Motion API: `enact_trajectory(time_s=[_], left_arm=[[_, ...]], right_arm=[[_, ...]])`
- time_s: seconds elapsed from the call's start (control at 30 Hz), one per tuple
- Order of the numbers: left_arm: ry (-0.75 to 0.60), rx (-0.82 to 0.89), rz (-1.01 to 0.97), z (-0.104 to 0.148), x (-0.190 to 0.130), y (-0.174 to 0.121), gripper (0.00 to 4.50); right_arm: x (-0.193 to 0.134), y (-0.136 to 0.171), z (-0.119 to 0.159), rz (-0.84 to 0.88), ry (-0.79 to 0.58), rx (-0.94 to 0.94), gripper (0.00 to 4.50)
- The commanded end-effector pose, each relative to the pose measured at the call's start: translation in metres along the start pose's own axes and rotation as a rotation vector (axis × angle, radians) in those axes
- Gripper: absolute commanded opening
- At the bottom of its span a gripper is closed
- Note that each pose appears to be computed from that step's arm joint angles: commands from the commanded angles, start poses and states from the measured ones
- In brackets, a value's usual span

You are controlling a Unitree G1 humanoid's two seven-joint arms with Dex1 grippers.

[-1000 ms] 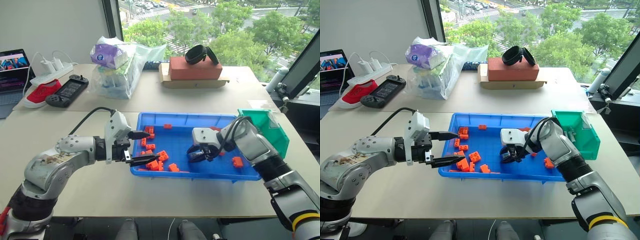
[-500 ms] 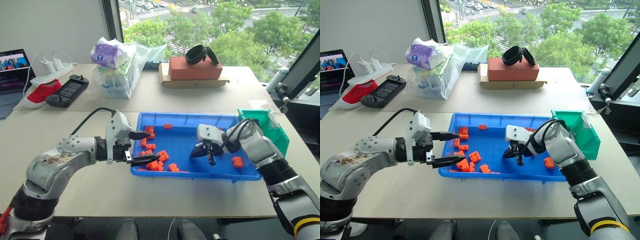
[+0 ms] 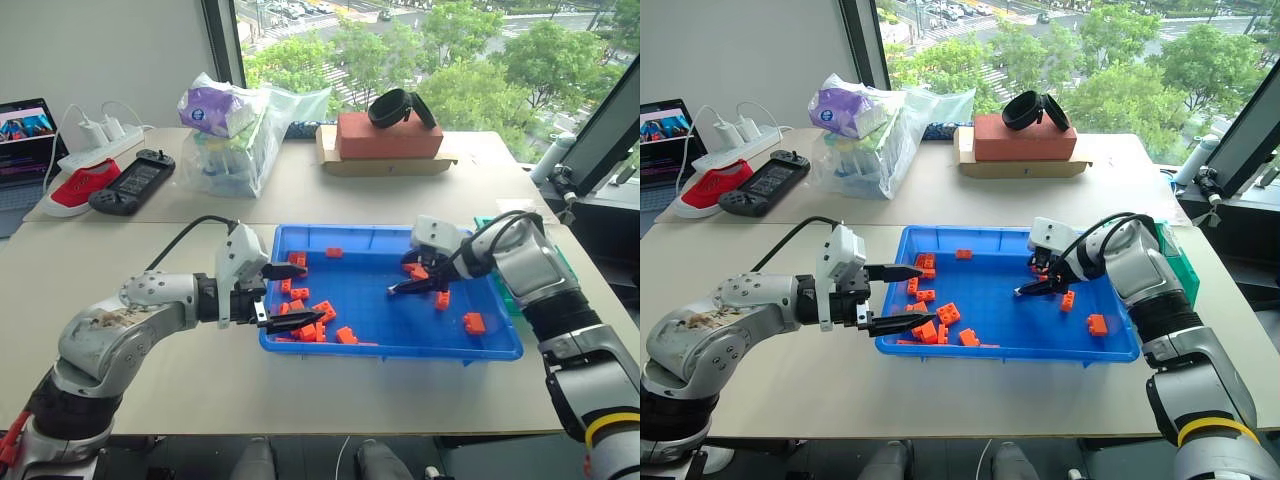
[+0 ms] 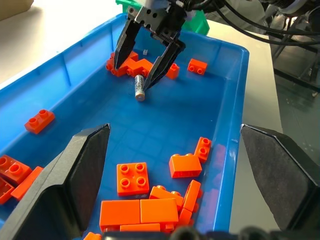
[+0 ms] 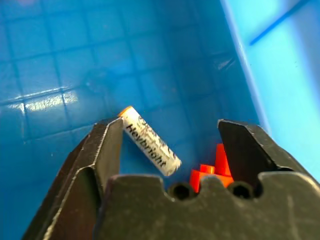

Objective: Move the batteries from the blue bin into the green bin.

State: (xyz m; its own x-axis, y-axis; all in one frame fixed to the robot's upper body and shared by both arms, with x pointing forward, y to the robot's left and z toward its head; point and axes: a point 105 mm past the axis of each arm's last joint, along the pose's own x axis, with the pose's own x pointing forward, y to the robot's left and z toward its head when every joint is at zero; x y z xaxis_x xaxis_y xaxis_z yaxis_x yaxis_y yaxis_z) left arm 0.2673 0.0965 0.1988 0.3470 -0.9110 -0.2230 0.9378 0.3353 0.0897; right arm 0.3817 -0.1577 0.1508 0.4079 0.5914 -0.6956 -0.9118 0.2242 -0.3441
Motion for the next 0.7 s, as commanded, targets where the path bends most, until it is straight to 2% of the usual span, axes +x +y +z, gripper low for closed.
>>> enact_trajectory(time_s=[0.03, 0.13, 0.23, 0.33, 0.43, 0.5, 0.7], left_arm=[[-0.017, 0.041, 0.001, 0.008, -0.001, -0.004, 4.50], [0.003, 0.054, -0.002, 0.006, -0.001, -0.006, 4.50], [0.012, 0.062, 0.009, 0.006, -0.003, -0.006, 4.50], [0.017, 0.060, 0.013, 0.005, -0.004, -0.006, 4.50], [0.017, 0.057, 0.011, 0.005, -0.004, -0.006, 4.50], [0.021, 0.057, 0.002, 0.003, -0.002, -0.008, 4.50], [0.008, 0.039, -0.004, 0.003, -0.002, -0.006, 4.50]], right_arm=[[-0.001, -0.005, 0.004, 0.018, 0.003, -0.032, 3.47], [0.001, -0.004, -0.002, 0.033, 0.026, -0.031, 3.47], [0.001, -0.001, -0.008, 0.054, 0.034, -0.004, 2.88], [0.000, 0.001, -0.012, 0.064, 0.037, 0.013, 1.95], [-0.002, 0.003, -0.011, 0.067, 0.032, 0.017, 0.83], [-0.007, 0.009, 0.004, 0.104, -0.052, 0.035, 0.26], [-0.044, 0.000, 0.032, 0.037, -0.181, 0.047, 0.26]])
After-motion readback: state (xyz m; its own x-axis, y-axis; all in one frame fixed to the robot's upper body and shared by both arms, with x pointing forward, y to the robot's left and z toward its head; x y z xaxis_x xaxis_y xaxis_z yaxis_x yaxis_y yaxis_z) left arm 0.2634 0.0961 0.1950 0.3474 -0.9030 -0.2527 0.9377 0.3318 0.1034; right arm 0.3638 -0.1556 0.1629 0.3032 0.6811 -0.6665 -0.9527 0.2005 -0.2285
